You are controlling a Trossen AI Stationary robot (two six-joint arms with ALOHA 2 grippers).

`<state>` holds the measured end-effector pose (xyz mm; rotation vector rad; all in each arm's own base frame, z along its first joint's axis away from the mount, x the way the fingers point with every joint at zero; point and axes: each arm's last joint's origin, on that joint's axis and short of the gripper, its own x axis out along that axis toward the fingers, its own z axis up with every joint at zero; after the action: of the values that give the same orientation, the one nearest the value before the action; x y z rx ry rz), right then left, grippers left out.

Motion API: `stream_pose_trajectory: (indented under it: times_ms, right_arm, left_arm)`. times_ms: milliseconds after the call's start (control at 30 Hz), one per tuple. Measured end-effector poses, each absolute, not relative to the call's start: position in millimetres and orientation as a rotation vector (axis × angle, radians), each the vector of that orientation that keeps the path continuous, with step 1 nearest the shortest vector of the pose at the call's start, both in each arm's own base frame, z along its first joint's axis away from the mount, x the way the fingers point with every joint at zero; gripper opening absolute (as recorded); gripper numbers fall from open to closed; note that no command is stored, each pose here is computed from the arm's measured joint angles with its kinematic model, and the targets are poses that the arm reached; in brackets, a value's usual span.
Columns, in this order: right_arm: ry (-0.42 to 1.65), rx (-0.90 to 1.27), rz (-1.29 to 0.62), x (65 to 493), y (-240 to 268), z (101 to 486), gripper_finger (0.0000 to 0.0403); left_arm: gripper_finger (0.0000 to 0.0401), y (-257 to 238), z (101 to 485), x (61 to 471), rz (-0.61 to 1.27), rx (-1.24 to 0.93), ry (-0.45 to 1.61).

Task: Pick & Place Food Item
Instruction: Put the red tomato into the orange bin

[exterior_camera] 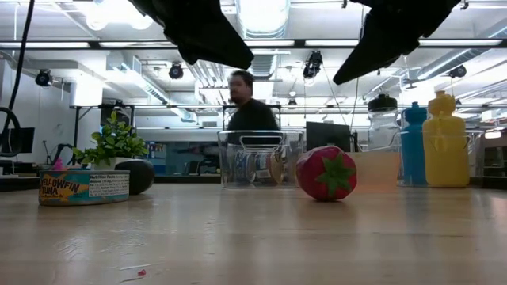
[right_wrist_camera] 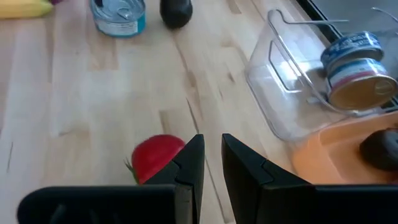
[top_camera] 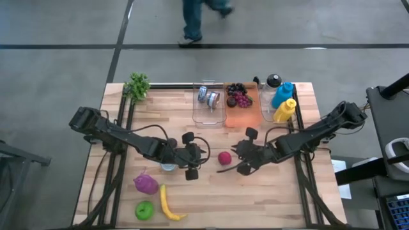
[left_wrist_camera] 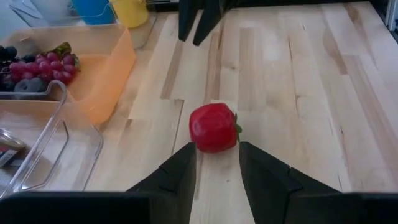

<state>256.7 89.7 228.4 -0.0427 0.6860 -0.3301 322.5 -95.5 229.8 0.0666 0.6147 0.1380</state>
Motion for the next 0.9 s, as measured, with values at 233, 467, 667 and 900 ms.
stream_pose_trajectory:
  times_ms: [233,467,667,900]
  right_arm:
    - [0.720,-0.061,-0.337,267.8,94.3,215.6,0.0071]
    - [0.736,-0.063,-0.324,277.6,99.5,212.6,0.0099]
    - [0.727,-0.064,-0.338,277.3,99.8,213.1,0.0119]
    - [0.714,-0.075,-0.360,277.2,99.2,213.9,0.0146]
  left_arm:
    - [0.0124,-95.4,229.7,322.5,0.137,0.071,0.616]
    - [0.0124,-95.5,230.0,322.7,0.136,0.072,0.614]
    - [0.0124,-95.4,230.0,322.6,0.137,0.070,0.614]
    - [0.0124,-95.4,230.0,322.6,0.139,0.062,0.613]
